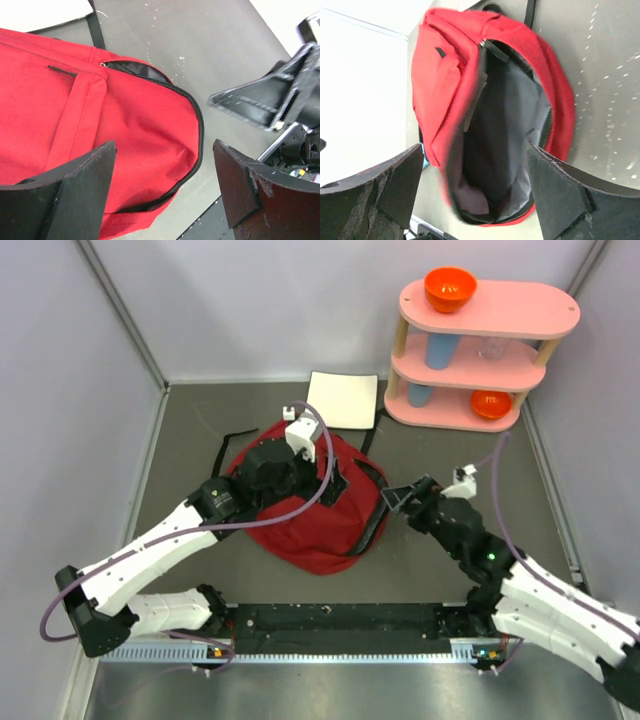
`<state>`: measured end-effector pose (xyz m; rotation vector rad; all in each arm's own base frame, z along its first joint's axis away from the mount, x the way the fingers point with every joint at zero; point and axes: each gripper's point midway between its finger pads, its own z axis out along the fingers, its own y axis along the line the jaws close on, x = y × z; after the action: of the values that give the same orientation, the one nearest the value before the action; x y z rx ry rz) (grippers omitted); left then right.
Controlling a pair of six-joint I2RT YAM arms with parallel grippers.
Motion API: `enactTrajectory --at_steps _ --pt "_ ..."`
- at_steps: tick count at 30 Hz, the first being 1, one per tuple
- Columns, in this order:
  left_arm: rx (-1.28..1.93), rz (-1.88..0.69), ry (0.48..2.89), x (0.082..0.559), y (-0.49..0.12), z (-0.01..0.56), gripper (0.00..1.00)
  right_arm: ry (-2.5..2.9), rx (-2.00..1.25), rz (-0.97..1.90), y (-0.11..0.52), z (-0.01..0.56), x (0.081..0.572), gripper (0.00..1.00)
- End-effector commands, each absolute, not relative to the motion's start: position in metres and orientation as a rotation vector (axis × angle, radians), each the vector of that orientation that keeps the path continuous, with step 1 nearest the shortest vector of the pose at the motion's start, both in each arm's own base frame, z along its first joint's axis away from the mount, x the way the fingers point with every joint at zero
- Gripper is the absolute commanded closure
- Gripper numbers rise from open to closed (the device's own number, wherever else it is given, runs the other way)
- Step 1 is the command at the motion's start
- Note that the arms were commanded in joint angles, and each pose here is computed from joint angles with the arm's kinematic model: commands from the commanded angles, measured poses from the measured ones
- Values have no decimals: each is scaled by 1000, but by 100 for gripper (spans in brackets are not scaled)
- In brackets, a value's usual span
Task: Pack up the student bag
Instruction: Place the book in the student bag, then adjust the student bag at the center of the board.
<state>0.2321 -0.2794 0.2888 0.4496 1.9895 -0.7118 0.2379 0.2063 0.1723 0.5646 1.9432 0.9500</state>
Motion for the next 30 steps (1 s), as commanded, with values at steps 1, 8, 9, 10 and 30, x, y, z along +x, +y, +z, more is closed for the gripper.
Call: enactTrajectory --at_steps 1,8,9,10,30 --pt "487 -772 1945 222 -280 297 16 1875 549 792 162 180 230 19" --pt "84 -529 2060 240 -213 248 12 1897 183 918 204 233 219 24" --pt "28 -500 2095 243 -202 236 12 1971 109 935 220 220 217 27" --pt "-38 -511 2140 241 -198 223 14 1982 80 958 228 225 217 30" --pt "-396 -629 2435 190 -168 84 32 2184 -403 959 310 182 157 54"
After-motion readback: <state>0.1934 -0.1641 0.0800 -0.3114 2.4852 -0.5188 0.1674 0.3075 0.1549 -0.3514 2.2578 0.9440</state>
